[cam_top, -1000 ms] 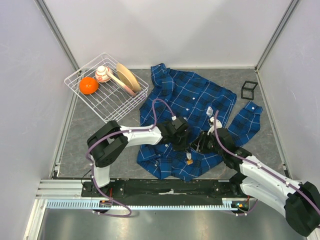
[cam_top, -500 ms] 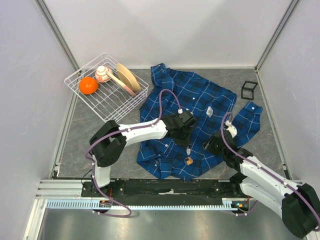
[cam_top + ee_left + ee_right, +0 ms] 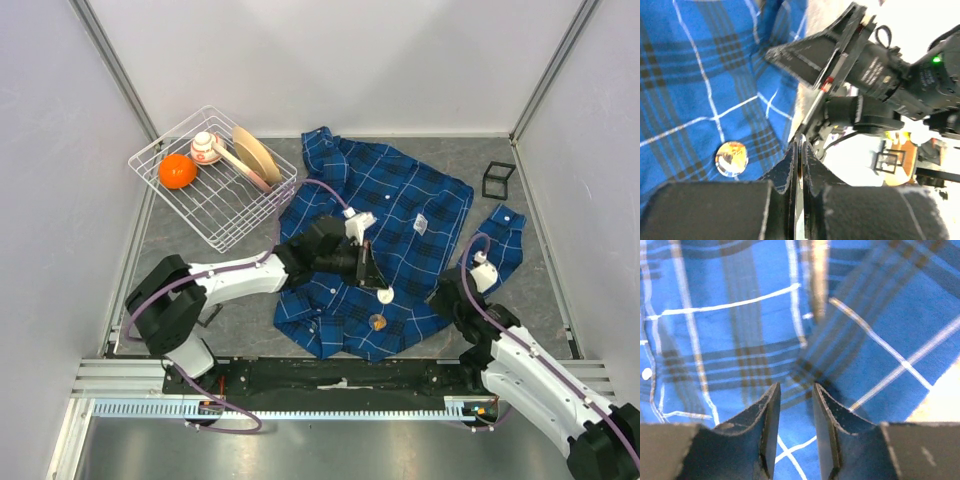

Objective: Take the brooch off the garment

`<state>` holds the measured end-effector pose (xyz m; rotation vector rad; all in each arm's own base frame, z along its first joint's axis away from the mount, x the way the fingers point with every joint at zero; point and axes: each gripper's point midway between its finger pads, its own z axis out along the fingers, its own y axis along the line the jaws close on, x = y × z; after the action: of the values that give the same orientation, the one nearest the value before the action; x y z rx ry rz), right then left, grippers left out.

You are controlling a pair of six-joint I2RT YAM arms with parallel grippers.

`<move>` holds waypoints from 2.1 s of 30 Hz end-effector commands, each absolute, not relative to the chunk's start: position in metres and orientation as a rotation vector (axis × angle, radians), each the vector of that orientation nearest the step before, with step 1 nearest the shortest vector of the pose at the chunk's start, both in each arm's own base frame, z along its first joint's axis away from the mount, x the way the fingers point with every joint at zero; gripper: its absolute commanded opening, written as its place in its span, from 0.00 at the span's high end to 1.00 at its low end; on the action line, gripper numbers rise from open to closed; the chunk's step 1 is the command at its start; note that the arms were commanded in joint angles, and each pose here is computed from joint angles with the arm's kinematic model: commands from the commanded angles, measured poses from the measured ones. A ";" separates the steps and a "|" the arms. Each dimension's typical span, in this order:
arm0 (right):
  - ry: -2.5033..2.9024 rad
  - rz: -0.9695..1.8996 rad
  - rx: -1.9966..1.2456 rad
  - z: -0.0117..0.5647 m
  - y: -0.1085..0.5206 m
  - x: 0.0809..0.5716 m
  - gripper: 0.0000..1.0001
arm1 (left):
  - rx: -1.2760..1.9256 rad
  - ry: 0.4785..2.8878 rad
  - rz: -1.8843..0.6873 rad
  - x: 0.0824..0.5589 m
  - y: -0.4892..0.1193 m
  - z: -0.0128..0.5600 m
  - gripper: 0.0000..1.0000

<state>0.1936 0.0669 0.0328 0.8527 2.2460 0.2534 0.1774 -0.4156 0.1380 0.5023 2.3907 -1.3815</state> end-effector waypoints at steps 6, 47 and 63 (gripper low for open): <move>2.002 0.686 0.085 0.177 0.144 0.227 0.30 | 0.470 1.830 -1.901 0.185 -0.391 0.265 0.98; 1.227 1.583 -0.283 0.367 0.275 0.194 0.44 | 0.159 1.440 -1.499 0.219 -0.306 0.361 0.98; 1.242 1.623 -0.263 0.362 0.284 0.196 0.72 | 0.210 1.419 -1.506 0.213 -0.309 0.360 0.98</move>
<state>0.2028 0.2854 0.3299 -0.2499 1.3646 1.5843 0.2154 -0.3113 0.3465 0.1571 1.5116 -1.5388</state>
